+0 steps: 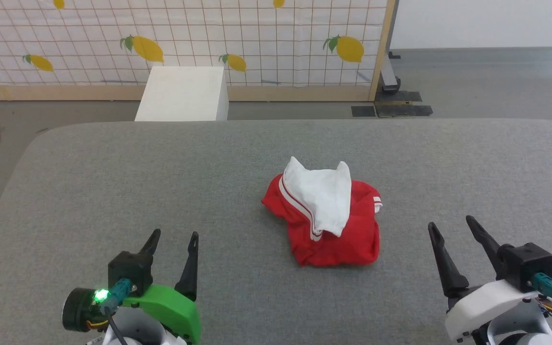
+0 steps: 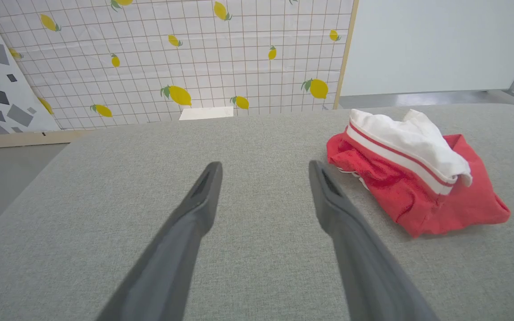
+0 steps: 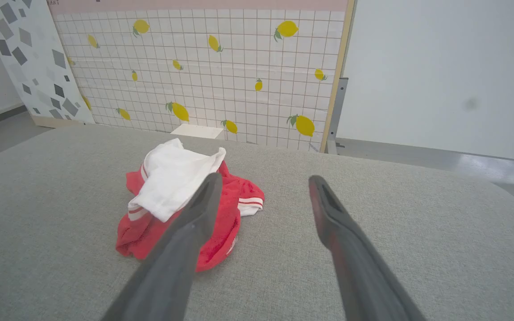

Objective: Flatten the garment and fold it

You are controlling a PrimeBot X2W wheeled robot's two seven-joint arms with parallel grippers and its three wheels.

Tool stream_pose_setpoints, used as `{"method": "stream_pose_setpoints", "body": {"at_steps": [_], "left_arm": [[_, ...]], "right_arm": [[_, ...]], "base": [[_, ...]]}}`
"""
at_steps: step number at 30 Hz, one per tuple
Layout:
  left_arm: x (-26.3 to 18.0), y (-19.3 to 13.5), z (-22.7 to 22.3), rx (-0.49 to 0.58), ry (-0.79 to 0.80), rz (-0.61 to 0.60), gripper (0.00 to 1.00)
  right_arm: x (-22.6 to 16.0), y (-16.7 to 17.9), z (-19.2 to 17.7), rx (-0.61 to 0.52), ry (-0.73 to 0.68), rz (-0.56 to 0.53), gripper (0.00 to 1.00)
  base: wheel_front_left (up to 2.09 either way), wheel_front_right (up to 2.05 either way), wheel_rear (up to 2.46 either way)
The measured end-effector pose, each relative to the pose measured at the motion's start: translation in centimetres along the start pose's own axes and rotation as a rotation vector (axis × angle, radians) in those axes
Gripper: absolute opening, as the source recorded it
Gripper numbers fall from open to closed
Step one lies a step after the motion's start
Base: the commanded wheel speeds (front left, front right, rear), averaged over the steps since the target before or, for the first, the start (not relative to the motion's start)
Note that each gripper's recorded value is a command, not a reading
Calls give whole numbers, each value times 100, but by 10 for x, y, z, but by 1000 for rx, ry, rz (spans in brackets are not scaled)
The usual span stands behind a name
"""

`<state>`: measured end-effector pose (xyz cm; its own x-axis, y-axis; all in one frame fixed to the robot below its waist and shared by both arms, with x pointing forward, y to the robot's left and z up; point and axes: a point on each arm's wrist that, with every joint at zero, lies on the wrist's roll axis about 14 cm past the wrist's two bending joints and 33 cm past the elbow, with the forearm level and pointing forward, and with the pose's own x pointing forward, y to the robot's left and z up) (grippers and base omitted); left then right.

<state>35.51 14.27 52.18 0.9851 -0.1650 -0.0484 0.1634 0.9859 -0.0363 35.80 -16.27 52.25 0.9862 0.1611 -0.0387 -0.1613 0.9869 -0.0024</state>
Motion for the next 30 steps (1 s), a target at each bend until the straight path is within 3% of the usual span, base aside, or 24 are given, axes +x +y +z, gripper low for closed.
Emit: {"method": "stream_pose_setpoints", "body": {"at_steps": [6,20,26,30], "left_arm": [[8,-27,-8,-2,68,-107,100],[77,-120,-13,37,395,-422,100],[99,-132,-37,122,567,-483,100],[111,-142,-47,113,643,-510,100]], "right_arm": [[1,-5,-7,0,24,-15,100],[10,-23,-27,-18,84,-66,100],[8,-38,-33,-22,95,-115,100],[5,-47,-42,-21,115,-148,100]], "base": [[0,0,0],[0,0,0],[0,0,0],[0,0,0]]}}
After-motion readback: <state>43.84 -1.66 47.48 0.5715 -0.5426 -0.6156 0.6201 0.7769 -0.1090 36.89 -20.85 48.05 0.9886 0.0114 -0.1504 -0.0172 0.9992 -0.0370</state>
